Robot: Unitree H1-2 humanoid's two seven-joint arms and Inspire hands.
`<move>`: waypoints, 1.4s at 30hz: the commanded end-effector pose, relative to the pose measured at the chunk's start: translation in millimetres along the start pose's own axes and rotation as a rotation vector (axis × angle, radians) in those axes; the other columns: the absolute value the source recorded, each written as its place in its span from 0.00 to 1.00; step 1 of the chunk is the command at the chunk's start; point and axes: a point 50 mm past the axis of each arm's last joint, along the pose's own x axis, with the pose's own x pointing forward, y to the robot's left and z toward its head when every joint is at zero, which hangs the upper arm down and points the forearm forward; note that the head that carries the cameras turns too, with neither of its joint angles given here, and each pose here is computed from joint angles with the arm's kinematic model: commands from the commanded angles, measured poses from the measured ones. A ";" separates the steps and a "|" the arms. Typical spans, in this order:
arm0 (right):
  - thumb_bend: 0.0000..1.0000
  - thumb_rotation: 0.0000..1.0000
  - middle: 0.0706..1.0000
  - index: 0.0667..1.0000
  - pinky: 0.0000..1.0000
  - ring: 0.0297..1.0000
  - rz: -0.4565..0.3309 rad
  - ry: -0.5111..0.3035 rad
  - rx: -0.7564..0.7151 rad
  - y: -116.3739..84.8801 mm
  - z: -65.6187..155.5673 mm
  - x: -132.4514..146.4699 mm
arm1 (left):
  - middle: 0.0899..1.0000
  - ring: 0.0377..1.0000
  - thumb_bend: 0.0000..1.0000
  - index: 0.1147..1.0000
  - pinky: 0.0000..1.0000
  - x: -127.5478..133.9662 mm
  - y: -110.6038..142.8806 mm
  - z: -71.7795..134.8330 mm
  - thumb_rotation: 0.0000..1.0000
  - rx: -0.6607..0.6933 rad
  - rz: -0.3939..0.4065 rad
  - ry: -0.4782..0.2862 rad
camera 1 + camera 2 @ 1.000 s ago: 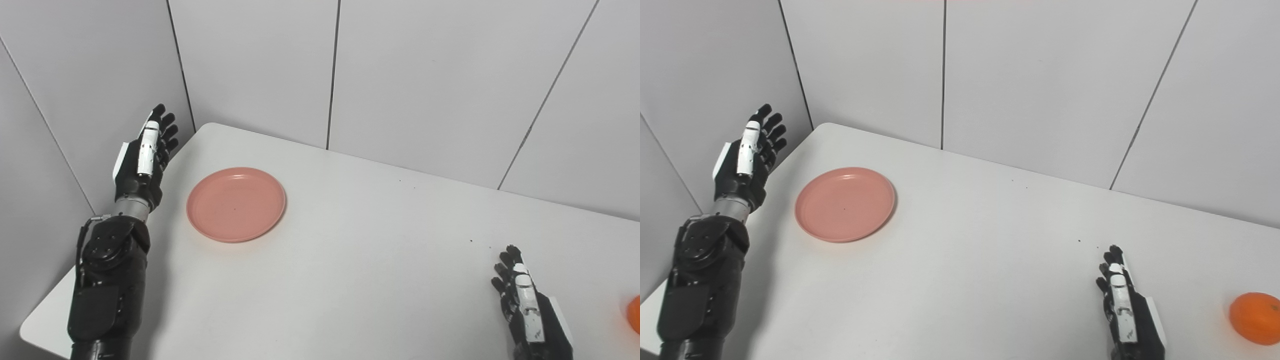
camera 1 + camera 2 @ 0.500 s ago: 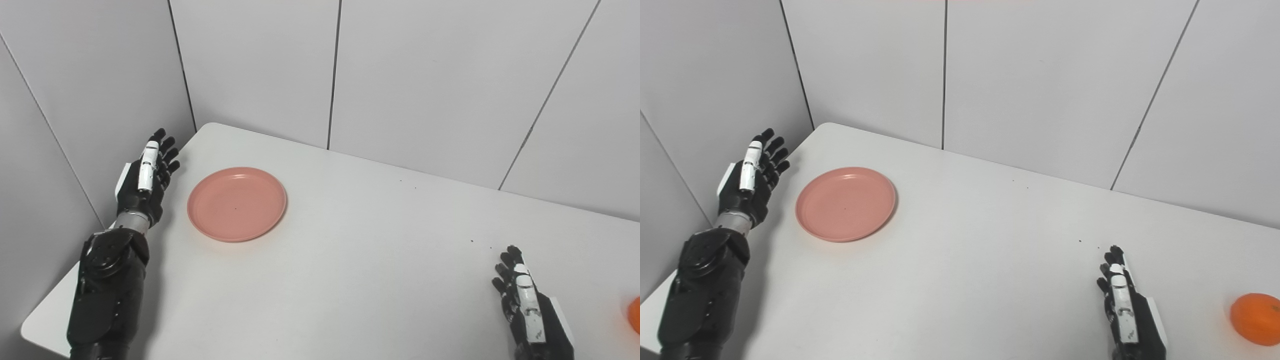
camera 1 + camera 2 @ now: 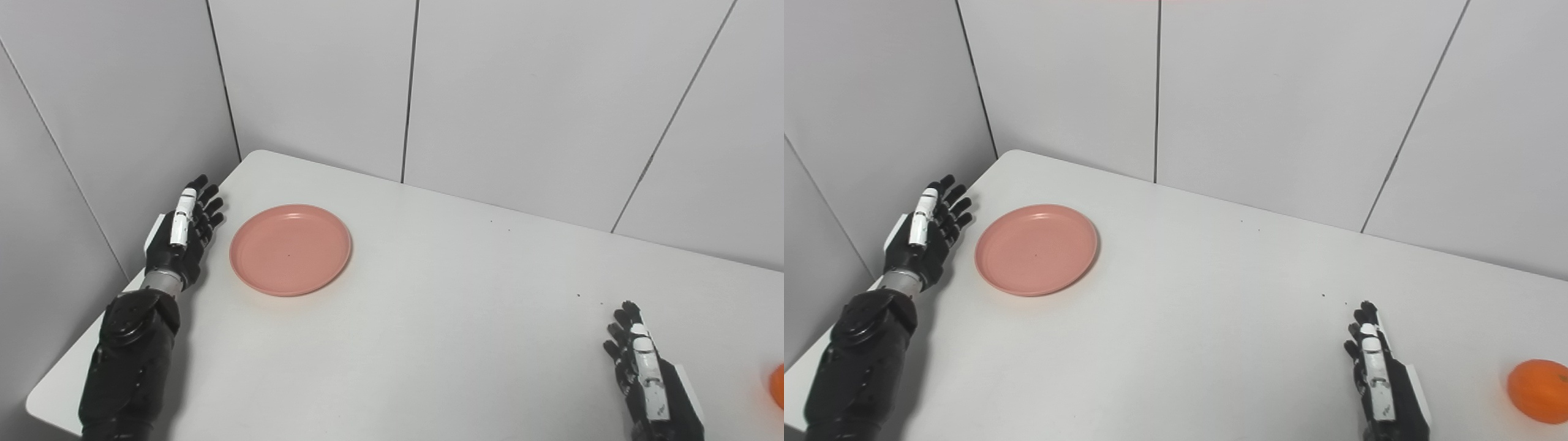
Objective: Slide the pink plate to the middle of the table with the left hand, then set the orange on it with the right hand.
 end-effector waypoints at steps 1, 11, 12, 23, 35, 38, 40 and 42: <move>0.18 1.00 1.00 1.00 1.00 1.00 0.000 -0.036 -0.008 -1.5 11.5 1.0 | 0.97 0.97 0.28 0.96 1.00 9.4 0.3 18.9 1.00 0.016 -0.016 -0.074; 0.18 1.00 1.00 1.00 1.00 1.00 0.002 -0.035 -0.001 -1.0 10.8 1.6 | 0.95 0.96 0.30 0.94 0.98 16.0 6.1 -1.1 1.00 -0.003 0.005 -0.019; 0.17 1.00 1.00 1.00 1.00 1.00 0.001 -0.034 -0.002 -0.8 11.2 1.5 | 0.95 0.96 0.30 0.94 0.98 16.3 6.4 -2.2 1.00 -0.003 0.002 -0.014; 0.17 1.00 1.00 1.00 1.00 1.00 0.002 -0.030 -0.004 0.7 11.6 1.3 | 0.94 0.94 0.34 0.92 0.96 17.4 -6.3 -11.9 1.00 0.021 -0.048 0.014; 0.18 1.00 1.00 1.00 1.00 1.00 0.002 -0.029 0.004 0.7 11.1 2.4 | 0.92 0.92 0.35 0.91 0.91 13.2 -23.6 -11.8 1.00 -0.002 -0.067 0.028; 0.20 1.00 1.00 1.00 1.00 1.00 0.003 -0.023 0.013 1.0 10.3 3.0 | 0.91 0.92 0.35 0.90 0.91 12.6 -27.6 -10.8 1.00 -0.009 -0.075 0.027; 0.20 1.00 1.00 1.00 1.00 1.00 0.004 -0.022 0.016 1.0 10.2 3.3 | 0.91 0.91 0.35 0.90 0.91 11.5 -31.2 -8.8 1.00 -0.015 -0.072 0.032; 0.21 1.00 1.00 1.00 1.00 1.00 0.007 -0.020 0.018 1.3 10.8 3.1 | 0.90 0.90 0.36 0.89 0.90 11.3 -34.0 -8.0 1.00 -0.019 -0.067 0.042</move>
